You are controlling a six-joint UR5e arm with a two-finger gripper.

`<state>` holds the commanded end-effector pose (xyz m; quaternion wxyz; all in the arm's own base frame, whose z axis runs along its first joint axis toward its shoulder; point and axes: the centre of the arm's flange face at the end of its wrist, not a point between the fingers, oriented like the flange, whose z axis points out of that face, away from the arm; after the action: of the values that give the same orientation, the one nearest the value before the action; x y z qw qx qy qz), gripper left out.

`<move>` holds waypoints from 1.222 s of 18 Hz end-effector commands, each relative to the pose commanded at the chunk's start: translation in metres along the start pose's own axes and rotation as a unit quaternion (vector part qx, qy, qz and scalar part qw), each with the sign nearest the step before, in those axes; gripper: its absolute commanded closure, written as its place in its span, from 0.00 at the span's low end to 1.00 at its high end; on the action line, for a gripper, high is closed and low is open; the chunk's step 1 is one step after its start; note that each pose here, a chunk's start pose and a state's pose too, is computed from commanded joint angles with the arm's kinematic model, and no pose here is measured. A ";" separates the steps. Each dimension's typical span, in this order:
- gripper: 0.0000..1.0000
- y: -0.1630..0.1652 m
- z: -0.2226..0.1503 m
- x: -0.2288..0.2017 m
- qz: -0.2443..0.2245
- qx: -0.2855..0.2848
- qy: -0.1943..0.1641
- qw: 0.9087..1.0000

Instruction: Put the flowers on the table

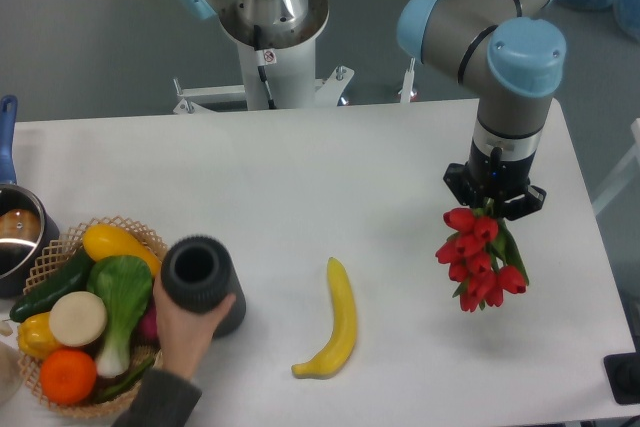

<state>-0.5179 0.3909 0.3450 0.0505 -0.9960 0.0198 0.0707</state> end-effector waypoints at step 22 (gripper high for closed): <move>0.00 0.001 0.054 0.023 0.008 -0.014 -0.003 1.000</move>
<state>-0.5028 0.3952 0.2882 0.0358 -0.9962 0.0269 0.0746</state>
